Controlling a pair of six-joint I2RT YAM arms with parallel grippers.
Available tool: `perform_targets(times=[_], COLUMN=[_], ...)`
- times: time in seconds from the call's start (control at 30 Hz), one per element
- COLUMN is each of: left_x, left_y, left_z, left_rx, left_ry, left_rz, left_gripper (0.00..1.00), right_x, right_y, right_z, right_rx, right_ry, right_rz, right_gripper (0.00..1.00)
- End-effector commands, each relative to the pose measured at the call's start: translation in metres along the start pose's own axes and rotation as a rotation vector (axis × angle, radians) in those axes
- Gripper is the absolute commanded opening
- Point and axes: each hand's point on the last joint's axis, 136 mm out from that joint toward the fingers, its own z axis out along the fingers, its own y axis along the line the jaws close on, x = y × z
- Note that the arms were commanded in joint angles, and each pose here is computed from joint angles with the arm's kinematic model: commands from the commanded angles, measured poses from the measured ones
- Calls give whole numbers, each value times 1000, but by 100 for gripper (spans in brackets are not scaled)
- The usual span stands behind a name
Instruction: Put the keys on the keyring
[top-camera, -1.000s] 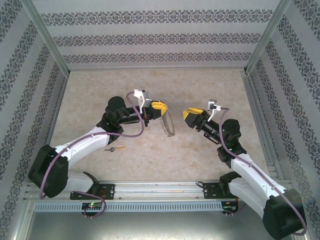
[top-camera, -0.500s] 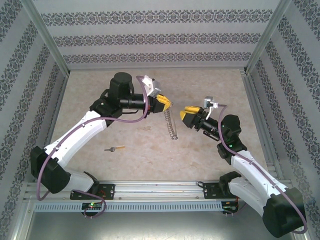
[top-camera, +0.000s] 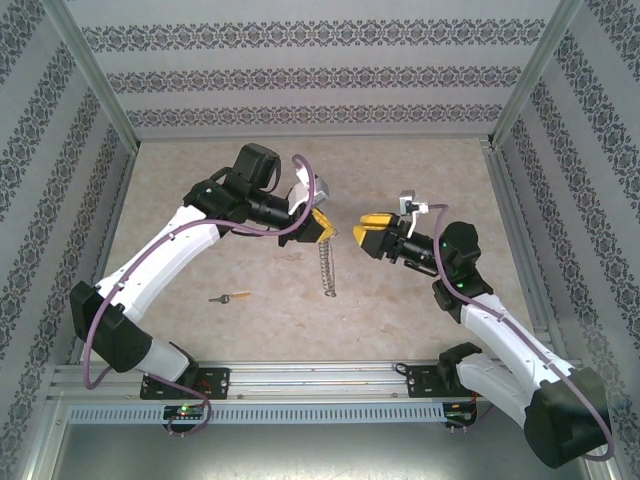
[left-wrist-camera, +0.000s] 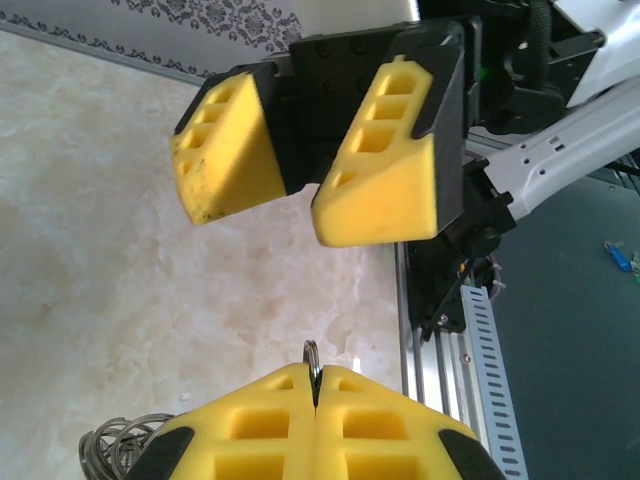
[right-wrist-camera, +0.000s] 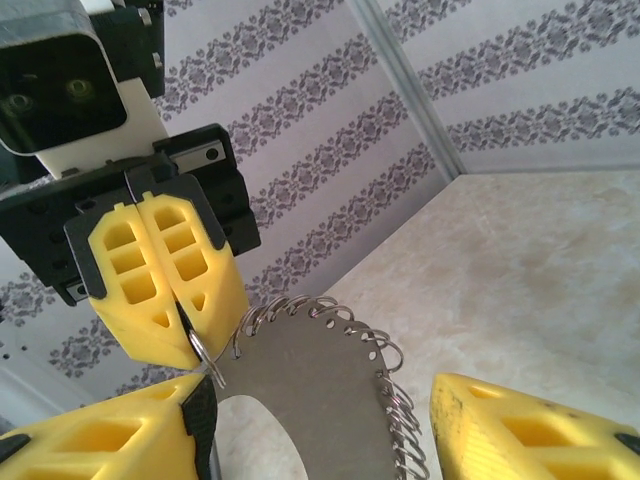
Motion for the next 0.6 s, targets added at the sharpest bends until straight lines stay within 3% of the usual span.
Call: perform_targets(times=[0.0, 0.57], left_x=[-3, -5], left_y=[-16, -21], left_z=[-1, -1], left_rx=[62, 71], left_ry=[5, -3], left_rz=[30, 45], left_gripper=[0, 0], right_x=[-6, 6], right_y=[27, 45], right_z=[7, 24], right_rx=[-114, -204], right_ry=[22, 89], right_rz=[-71, -95], right_gripper=[59, 49])
